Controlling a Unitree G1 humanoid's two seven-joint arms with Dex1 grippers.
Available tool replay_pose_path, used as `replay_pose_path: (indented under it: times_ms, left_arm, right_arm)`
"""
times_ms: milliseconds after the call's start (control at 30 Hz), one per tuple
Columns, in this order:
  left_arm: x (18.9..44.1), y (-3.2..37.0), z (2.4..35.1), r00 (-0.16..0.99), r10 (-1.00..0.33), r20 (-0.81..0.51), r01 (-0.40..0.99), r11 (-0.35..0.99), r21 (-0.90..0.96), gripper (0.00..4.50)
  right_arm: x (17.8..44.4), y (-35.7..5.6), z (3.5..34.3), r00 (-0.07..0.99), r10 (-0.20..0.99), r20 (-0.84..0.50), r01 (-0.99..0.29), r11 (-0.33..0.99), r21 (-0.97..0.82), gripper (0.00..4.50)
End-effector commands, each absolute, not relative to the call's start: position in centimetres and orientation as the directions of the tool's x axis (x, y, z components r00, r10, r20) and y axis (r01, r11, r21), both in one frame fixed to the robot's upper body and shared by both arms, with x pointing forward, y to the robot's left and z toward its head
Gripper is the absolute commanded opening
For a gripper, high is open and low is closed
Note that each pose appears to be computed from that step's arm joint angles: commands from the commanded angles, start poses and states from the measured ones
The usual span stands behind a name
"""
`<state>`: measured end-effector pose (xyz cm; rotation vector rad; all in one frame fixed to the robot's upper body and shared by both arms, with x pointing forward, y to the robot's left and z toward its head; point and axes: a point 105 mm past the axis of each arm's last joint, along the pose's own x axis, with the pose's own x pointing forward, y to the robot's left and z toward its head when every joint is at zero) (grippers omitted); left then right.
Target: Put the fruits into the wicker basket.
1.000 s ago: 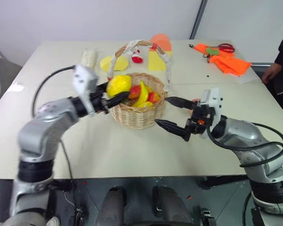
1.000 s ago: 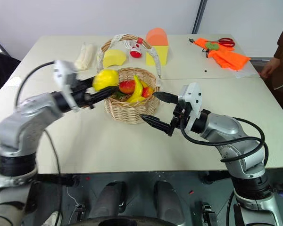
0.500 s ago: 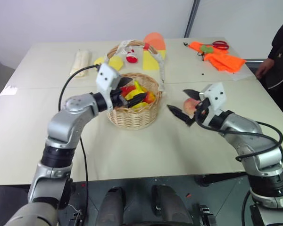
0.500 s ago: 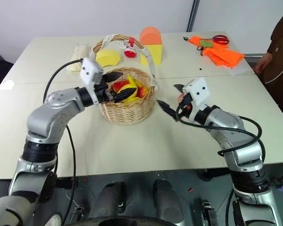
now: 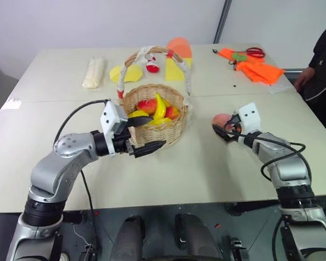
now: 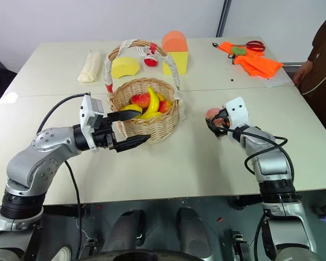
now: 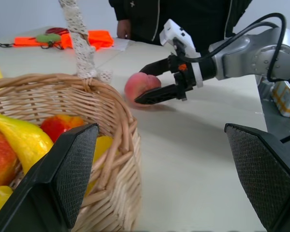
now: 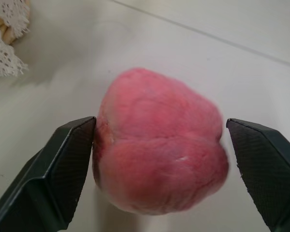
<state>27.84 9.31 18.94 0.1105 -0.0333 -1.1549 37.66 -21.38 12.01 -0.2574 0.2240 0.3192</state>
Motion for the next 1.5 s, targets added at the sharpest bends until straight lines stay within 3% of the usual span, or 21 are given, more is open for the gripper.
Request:
replay_pose_path:
  times_ms: [33, 167, 233, 367, 467, 567, 700, 767, 867, 900, 1033, 1100, 1200, 1333, 1500]
  left_arm:
    - [27.3, 9.0, 19.9, 0.397, -0.918, 0.01, 0.906, 0.394, 0.158, 4.5]
    - [28.0, 10.1, 19.4, 0.472, -0.88, 0.045, 0.86, 0.471, 0.197, 4.5]
    - [28.2, 11.0, 19.4, 0.508, -0.857, 0.084, 0.836, 0.515, 0.188, 4.5]
    - [28.6, 14.1, 18.4, 0.611, -0.78, 0.136, 0.764, 0.626, 0.159, 4.5]
    - [28.8, 16.0, 17.8, 0.666, -0.732, 0.142, 0.715, 0.681, 0.159, 4.5]
    - [28.9, 16.9, 17.7, 0.688, -0.709, 0.153, 0.693, 0.705, 0.149, 4.5]
    - [28.6, 17.2, 17.9, 0.697, -0.697, 0.171, 0.683, 0.717, 0.138, 4.5]
    - [28.3, 17.2, 17.8, 0.697, -0.696, 0.174, 0.684, 0.717, 0.134, 4.5]
    - [28.1, 17.1, 17.8, 0.695, -0.697, 0.176, 0.686, 0.716, 0.13, 4.5]
    - [28.0, 17.0, 17.8, 0.694, -0.698, 0.177, 0.686, 0.715, 0.13, 4.5]
    - [27.8, 16.9, 18.0, 0.691, -0.699, 0.182, 0.687, 0.714, 0.132, 4.5]
    - [27.6, 16.6, 18.2, 0.684, -0.705, 0.187, 0.694, 0.708, 0.131, 4.5]
    - [27.5, 16.3, 18.4, 0.672, -0.716, 0.191, 0.705, 0.697, 0.131, 4.5]
    - [27.4, 15.7, 19.0, 0.637, -0.746, 0.197, 0.74, 0.662, 0.114, 4.5]
    - [27.5, 15.2, 20.1, 0.606, -0.773, 0.188, 0.763, 0.631, 0.137, 4.5]
  right_arm:
    - [38.0, -21.5, 14.0, 0.941, 0.28, -0.189, -0.318, 0.923, -0.216, 2.87]
    - [36.6, -20.2, 16.6, 0.916, 0.387, -0.103, -0.4, 0.864, -0.307, 2.75]
    - [35.2, -18.7, 18.1, 0.867, 0.495, -0.056, -0.482, 0.804, -0.35, 2.75]
    - [30.5, -13.5, 21.9, 0.634, 0.772, 0.041, -0.718, 0.608, -0.338, 2.75]
    - [29.0, -9.6, 23.2, 0.523, 0.85, 0.06, -0.794, 0.512, -0.327, 2.75]
    - [30.1, -6.4, 23.4, 0.538, 0.841, 0.057, -0.786, 0.525, -0.327, 2.75]
    - [34.1, -4.1, 23.0, 0.69, 0.722, 0.051, -0.698, 0.682, -0.218, 2.75]
    - [35.1, -2.8, 22.7, 0.709, 0.704, 0.042, -0.685, 0.702, -0.196, 2.75]
    - [35.0, -1.8, 23.0, 0.693, 0.718, 0.06, -0.695, 0.689, -0.206, 4.19]
    - [34.8, -1.6, 23.2, 0.684, 0.726, 0.071, -0.699, 0.68, -0.223, 4.48]
    - [32.9, -1.8, 24.4, 0.613, 0.778, 0.136, -0.725, 0.623, -0.295, 4.48]
    - [30.8, -3.1, 24.7, 0.527, 0.836, 0.153, -0.776, 0.547, -0.315, 4.48]
    - [29.3, -5.3, 24.5, 0.493, 0.857, 0.15, -0.802, 0.515, -0.304, 4.48]
    - [31.4, -8.9, 23.6, 0.649, 0.752, 0.117, -0.718, 0.656, -0.233, 4.48]
    - [35.3, -10.3, 22.4, 0.8, 0.594, 0.083, -0.578, 0.801, -0.157, 4.48]
